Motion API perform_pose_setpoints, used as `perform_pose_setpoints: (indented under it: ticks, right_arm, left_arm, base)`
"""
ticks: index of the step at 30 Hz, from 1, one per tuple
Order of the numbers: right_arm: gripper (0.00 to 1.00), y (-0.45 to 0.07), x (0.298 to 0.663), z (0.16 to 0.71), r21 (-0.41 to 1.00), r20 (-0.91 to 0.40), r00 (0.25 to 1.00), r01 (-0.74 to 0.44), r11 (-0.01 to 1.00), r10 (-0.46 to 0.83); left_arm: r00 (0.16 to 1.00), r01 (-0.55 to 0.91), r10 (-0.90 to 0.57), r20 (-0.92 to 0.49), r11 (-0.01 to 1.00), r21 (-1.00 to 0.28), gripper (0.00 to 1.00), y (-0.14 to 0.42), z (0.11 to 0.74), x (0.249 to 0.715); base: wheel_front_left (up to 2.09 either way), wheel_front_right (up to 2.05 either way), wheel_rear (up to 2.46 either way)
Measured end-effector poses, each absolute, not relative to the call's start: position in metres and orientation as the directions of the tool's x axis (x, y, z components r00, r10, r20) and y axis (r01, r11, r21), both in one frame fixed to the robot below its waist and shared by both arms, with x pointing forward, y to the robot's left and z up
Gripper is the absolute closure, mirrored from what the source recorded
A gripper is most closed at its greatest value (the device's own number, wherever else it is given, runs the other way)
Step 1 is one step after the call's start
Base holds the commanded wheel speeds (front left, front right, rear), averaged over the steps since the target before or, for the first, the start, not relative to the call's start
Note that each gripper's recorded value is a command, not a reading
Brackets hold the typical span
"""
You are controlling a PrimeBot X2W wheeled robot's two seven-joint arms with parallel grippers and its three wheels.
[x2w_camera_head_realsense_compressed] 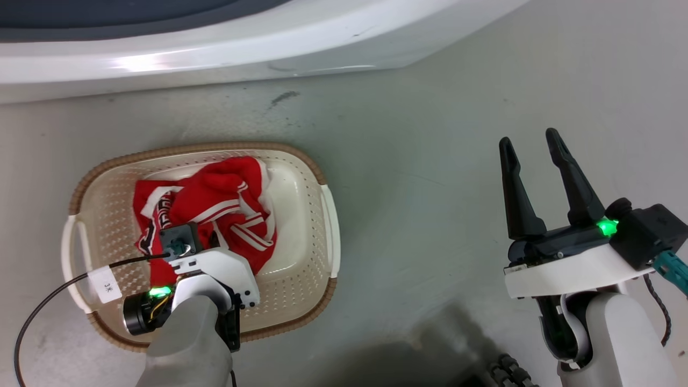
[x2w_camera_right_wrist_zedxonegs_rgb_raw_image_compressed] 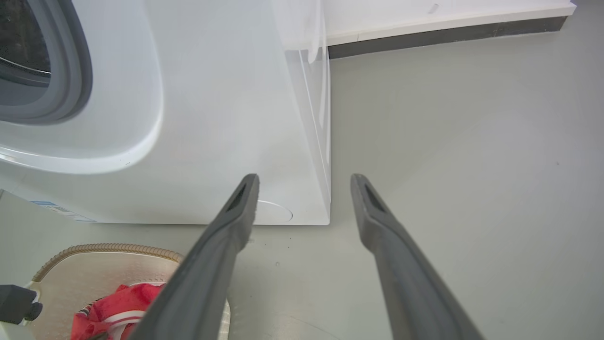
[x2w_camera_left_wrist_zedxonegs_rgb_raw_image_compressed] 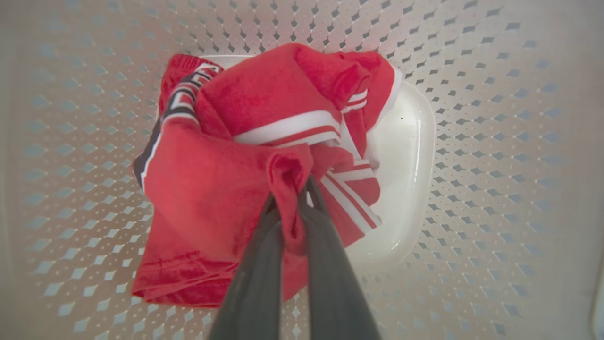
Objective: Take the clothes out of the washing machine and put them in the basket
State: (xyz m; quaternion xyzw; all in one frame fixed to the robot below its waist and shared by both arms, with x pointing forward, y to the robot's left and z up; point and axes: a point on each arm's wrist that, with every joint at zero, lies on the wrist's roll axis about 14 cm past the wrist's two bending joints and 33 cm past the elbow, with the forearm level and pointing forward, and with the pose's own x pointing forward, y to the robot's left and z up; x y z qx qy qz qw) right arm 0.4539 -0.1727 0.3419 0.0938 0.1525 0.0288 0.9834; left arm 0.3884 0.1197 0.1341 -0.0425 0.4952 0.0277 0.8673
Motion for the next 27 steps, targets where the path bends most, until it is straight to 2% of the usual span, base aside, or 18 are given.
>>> perform_pose_setpoints:
  ticks: [2,3,4,14,15,21,27]
  right_arm:
    - [0.0,-0.176,0.453,0.338,0.189,-0.302,0.95,-0.019,0.982,0.076]
    - [0.0,-0.177,0.452,0.338,0.187,-0.304,0.95,-0.015,0.982,0.073]
    - [0.0,-0.178,0.452,0.338,0.186,-0.301,0.951,-0.013,0.982,0.07]
    - [0.0,-0.183,0.45,0.383,0.179,-0.199,0.979,-0.017,0.984,0.053]
    - [0.0,-0.187,0.441,0.403,0.176,-0.161,0.986,-0.006,0.984,0.035]
    - [0.0,-0.193,0.423,0.444,0.163,-0.079,0.997,-0.001,0.987,0.014]
    - [0.0,-0.196,0.409,0.481,0.157,0.003,1.0,-0.007,0.988,0.007]
  left_arm:
    - [0.497,-0.099,0.006,-0.868,0.994,-0.049,1.0,0.118,0.13,0.386]
    - [0.497,-0.099,0.006,-0.868,0.994,-0.05,0.2,0.118,0.129,0.387]
    - [0.501,-0.103,0.009,-0.866,0.993,-0.049,0.0,0.118,0.13,0.388]
    - [0.592,-0.114,0.014,-0.806,0.991,-0.066,0.0,0.129,0.18,0.39]
    - [0.653,-0.099,0.004,-0.757,0.992,-0.081,0.0,0.131,0.207,0.395]
    - [0.803,-0.052,-0.037,-0.595,0.99,-0.131,0.0,0.128,0.276,0.415]
    - [0.933,0.006,-0.064,-0.353,0.987,-0.163,0.0,0.12,0.363,0.44]
  base:
    - [0.0,0.0,0.0]
    - [0.0,0.0,0.0]
    - [0.0,0.0,0.0]
    - [0.0,0.0,0.0]
    - [0.0,0.0,0.0]
    - [0.0,0.0,0.0]
    - [0.0,0.0,0.0]
